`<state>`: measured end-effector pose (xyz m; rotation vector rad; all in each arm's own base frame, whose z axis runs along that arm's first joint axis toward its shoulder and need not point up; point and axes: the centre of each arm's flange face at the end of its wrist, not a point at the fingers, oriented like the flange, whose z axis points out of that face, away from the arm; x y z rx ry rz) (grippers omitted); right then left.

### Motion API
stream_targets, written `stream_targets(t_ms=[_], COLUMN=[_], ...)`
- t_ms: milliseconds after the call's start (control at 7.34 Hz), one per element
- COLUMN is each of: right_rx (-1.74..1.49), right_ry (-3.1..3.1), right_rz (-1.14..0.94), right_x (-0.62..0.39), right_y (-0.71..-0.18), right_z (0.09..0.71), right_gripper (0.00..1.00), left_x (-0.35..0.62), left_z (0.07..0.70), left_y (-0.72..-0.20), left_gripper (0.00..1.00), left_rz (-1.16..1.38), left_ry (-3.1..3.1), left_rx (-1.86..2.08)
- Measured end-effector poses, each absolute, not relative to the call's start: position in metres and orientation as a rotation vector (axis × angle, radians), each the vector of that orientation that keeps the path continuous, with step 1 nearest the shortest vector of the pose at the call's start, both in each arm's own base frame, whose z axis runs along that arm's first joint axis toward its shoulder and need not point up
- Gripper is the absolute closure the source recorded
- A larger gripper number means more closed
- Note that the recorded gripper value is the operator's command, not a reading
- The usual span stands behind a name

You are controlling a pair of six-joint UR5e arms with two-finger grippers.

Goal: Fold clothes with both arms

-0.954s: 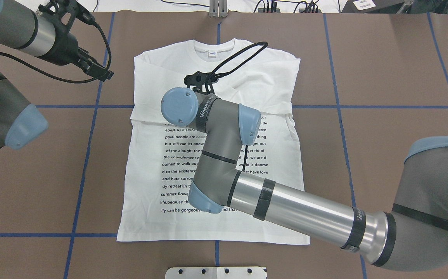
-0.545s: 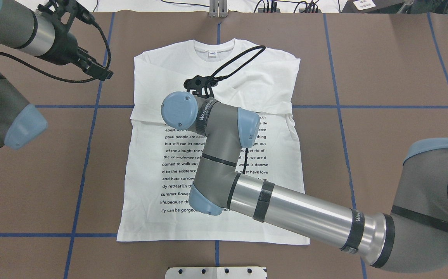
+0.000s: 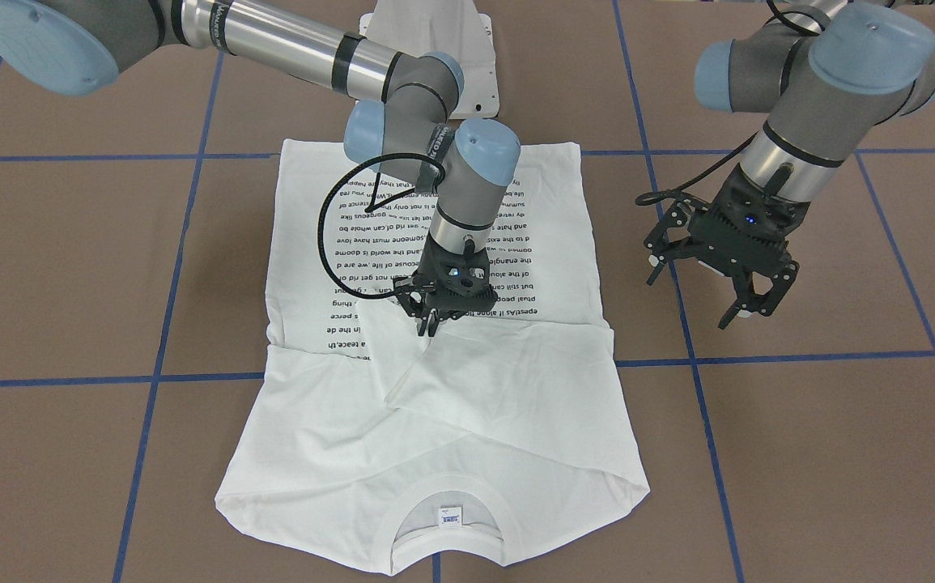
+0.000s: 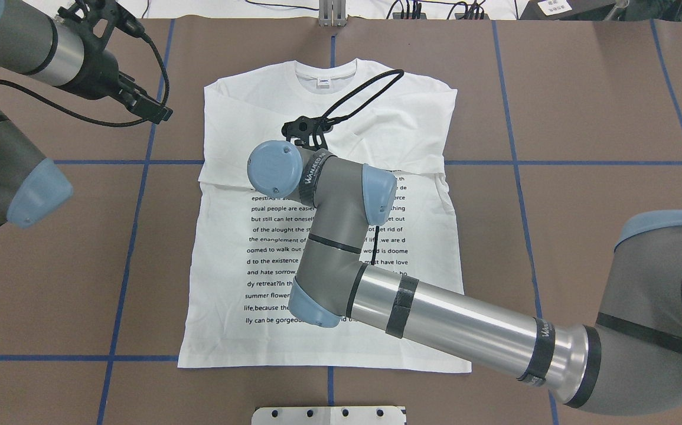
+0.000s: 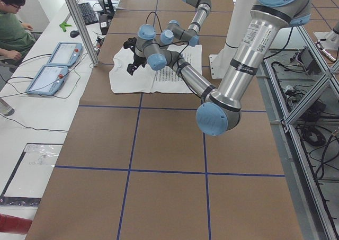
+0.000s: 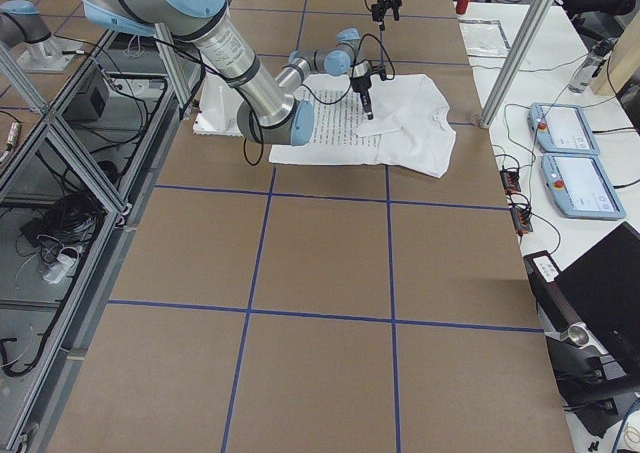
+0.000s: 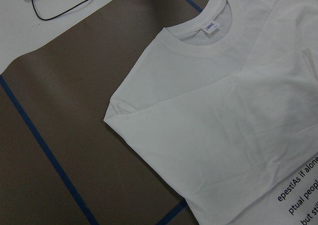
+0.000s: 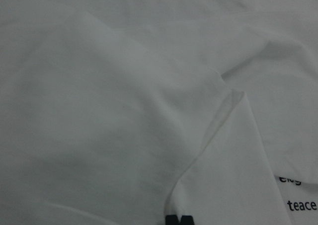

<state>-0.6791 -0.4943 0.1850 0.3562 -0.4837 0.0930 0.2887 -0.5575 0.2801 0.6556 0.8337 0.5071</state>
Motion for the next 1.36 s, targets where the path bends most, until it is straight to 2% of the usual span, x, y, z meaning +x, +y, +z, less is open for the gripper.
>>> stream_targets(t_ms=[409, 818, 954, 1090, 1363], right_rx=[0.347, 0.354, 0.355, 0.357, 0.368], right_ry=[-0.439, -0.397, -0.394, -0.393, -0.404], right_rz=[0.103, 0.07, 0.068, 0.067, 0.066], right_x=[-0.644, -0.576, -0.56, -0.552, -0.549], right_y=[-0.514, -0.503, -0.495, -0.491, -0.491], right_z=[0.195, 0.26, 0.276, 0.285, 0.281], right_gripper=[1.0, 1.0, 0.83, 0.01, 0.0], left_x=[0.289, 0.288, 0.288, 0.288, 0.287], left_z=[0.28, 0.278, 0.278, 0.277, 0.278], left_y=[-0.557, -0.556, -0.556, -0.556, -0.553], left_gripper=[0.0, 0.0, 0.0, 0.0, 0.0], left_rz=[0.507, 0.504, 0.503, 0.502, 0.5], left_ry=[0.834, 0.837, 0.838, 0.839, 0.84], left_rx=[0.656, 0.657, 0.657, 0.658, 0.656])
